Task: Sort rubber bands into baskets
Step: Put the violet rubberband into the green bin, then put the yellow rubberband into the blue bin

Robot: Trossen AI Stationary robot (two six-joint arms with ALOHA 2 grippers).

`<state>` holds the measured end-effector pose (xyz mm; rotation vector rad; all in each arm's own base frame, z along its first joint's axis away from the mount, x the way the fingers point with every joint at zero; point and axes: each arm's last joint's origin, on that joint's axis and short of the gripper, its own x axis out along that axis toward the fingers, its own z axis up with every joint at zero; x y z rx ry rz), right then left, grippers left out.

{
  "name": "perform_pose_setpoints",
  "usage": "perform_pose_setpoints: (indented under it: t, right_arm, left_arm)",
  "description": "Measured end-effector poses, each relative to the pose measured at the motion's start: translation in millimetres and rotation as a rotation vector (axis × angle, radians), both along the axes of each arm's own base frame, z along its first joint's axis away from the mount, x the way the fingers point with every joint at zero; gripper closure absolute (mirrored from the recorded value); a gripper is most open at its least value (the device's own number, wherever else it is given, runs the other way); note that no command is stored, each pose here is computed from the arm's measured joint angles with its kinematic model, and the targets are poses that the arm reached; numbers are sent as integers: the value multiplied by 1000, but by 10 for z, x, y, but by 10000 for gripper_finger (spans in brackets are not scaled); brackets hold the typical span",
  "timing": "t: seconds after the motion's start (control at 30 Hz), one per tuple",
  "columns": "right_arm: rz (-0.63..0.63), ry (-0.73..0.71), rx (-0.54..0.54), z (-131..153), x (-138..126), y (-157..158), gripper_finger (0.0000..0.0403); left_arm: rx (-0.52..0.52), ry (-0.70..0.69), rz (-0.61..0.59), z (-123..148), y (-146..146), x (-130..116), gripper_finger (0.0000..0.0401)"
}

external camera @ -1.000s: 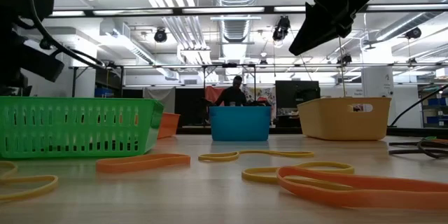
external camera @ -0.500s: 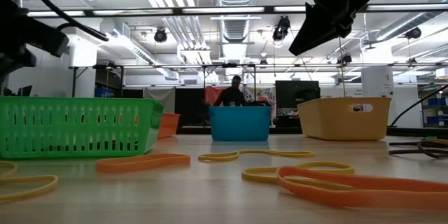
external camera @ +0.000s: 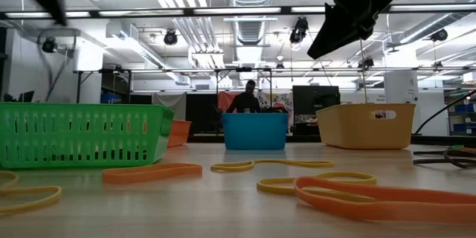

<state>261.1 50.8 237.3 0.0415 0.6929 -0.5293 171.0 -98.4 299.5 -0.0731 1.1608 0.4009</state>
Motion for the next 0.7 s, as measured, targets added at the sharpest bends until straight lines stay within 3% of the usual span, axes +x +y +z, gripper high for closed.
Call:
perform_pose_setpoints:
  t: [0.2,0.33,0.5,0.7]
  right_arm:
    - [2,2,-2,0,0,0,317]
    - [1,8,-5,-25,-10,-3,312]
    - [-5,20,-5,-74,-30,-9,306]
    - [-11,21,-1,-93,-37,-12,309]
  left_arm:
    - [59,-185,-105,482,-10,83,401]
    - [58,-262,-157,641,-32,125,401]
    - [54,-297,-192,634,-68,180,401]
    - [30,-274,-223,424,-159,300,401]
